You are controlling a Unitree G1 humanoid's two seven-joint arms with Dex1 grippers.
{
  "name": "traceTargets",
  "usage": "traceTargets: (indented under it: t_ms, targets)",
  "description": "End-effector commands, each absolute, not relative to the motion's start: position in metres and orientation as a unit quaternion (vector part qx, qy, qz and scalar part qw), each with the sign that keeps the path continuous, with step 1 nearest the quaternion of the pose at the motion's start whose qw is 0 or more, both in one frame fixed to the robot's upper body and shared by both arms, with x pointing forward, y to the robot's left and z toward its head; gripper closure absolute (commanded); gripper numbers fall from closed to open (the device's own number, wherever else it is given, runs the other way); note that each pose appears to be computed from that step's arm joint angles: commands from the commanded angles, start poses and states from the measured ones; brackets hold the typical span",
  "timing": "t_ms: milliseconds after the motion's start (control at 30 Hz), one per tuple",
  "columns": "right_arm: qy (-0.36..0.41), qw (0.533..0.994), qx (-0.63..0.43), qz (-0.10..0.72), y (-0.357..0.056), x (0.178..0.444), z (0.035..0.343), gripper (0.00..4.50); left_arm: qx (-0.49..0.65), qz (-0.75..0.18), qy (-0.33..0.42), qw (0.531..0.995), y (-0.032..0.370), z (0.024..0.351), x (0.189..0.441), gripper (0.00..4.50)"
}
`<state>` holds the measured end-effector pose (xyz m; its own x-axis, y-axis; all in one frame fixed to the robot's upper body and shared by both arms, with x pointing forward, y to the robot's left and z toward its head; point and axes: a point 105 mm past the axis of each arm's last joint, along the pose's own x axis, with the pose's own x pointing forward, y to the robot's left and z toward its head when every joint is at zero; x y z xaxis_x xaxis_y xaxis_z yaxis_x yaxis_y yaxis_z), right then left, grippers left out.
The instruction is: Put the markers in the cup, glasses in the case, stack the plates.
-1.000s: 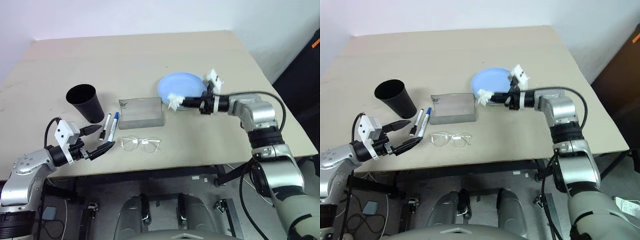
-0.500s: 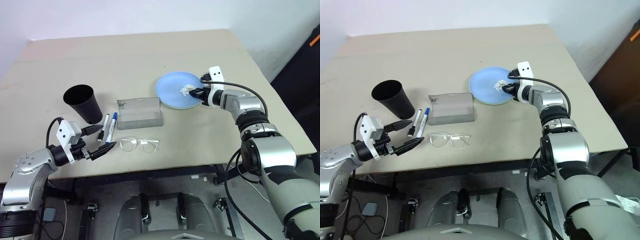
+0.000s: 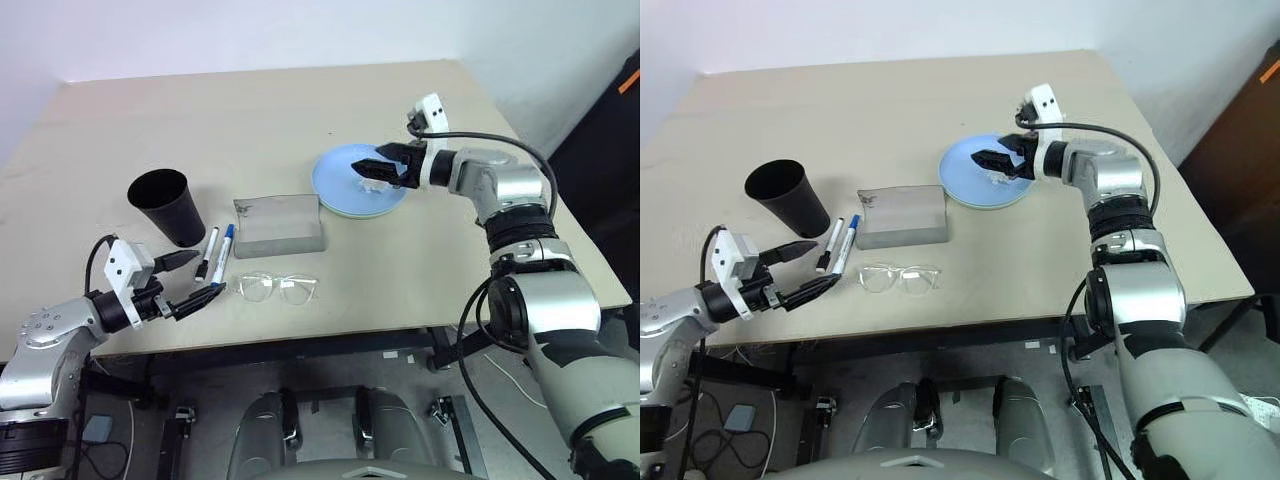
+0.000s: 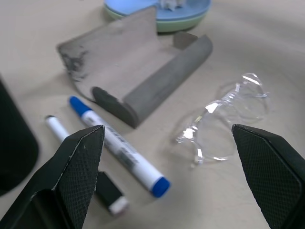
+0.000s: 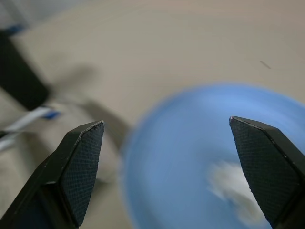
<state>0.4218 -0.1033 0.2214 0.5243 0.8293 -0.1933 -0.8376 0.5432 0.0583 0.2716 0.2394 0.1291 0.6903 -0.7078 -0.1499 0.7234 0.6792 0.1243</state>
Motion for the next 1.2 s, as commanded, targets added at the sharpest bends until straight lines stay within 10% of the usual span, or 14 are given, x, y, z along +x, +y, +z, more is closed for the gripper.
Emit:
traceTargets:
  t_ms: [33,700,1200]
  targets:
    - [0.118,0.806,-0.040,0.579,-0.071,0.384,0.230,0.02,0.074,-0.389,0.015,0.918,0.246,0.154,0.265,0.00]
    - [0.298,0.639,-0.066,0.706,0.020,0.332,0.165,0.02,0.047,-0.434,0.090,0.895,0.227,0.155,0.233,0.00]
    - [0.353,0.610,-0.113,0.700,0.042,0.325,0.131,0.02,0.063,-0.427,0.105,0.896,0.242,0.136,0.230,0.00]
